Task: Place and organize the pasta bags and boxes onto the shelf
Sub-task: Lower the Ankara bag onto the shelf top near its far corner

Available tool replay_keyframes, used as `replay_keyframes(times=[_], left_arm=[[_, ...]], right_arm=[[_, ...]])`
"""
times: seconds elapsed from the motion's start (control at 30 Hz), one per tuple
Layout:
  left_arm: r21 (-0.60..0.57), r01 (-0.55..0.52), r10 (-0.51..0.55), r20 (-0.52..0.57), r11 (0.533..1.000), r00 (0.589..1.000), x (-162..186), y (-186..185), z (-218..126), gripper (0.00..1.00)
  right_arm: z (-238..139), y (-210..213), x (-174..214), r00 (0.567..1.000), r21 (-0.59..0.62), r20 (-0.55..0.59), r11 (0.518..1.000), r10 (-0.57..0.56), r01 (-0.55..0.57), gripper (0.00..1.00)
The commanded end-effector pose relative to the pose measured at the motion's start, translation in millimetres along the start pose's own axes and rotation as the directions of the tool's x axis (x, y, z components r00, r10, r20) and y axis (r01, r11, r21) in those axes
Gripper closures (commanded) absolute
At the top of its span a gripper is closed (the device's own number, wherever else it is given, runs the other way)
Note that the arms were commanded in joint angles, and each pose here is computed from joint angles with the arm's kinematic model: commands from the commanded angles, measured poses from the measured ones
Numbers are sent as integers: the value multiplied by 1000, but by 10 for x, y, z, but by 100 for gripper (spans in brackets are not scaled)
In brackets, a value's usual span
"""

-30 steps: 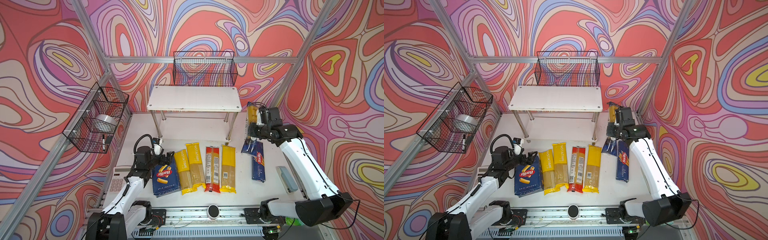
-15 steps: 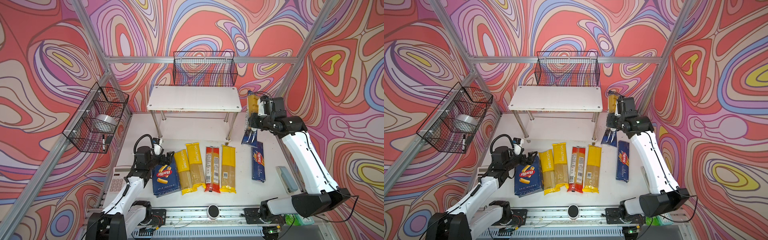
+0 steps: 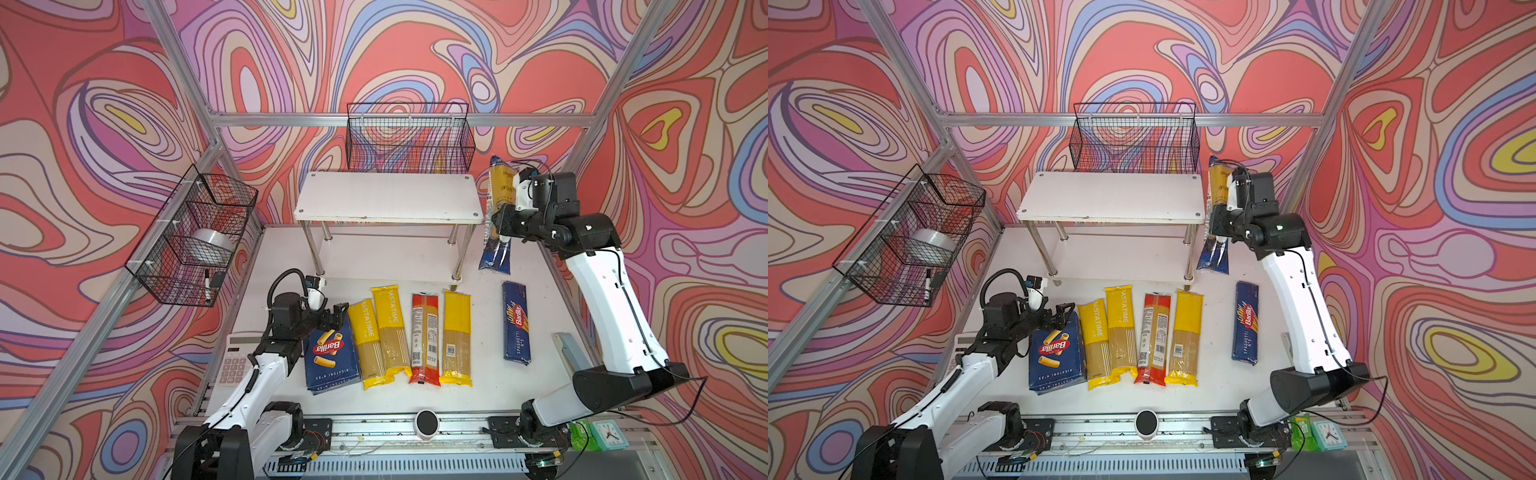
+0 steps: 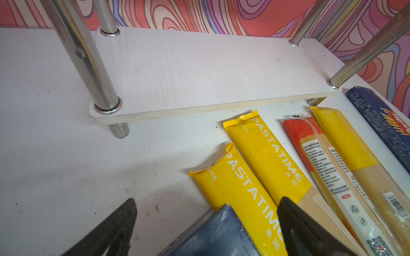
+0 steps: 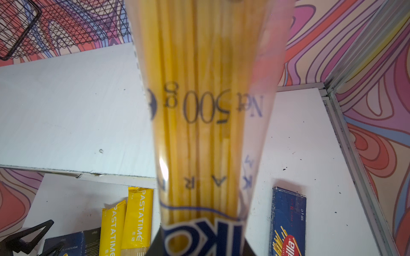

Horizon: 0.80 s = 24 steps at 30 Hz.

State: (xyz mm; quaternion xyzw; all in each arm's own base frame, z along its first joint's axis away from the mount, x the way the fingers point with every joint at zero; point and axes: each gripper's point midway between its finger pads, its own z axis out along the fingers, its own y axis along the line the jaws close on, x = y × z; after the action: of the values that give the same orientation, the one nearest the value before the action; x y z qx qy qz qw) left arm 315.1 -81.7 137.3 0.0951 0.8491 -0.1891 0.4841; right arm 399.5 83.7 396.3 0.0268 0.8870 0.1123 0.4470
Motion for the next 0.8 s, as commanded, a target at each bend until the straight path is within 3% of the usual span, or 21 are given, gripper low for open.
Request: replay_keyframes(times=[0.0,0.77], left_arm=[[1,-17,17,9,1000,1000,-59,-22,-19,0],[1,-19,19,14,1000,1000,-66,-24,-25,0]], right_arm=[[-177,226,-393,991,-68,132,997,-32,42,100],[65,612,-762,980,-199,198,979,-8,48,100]])
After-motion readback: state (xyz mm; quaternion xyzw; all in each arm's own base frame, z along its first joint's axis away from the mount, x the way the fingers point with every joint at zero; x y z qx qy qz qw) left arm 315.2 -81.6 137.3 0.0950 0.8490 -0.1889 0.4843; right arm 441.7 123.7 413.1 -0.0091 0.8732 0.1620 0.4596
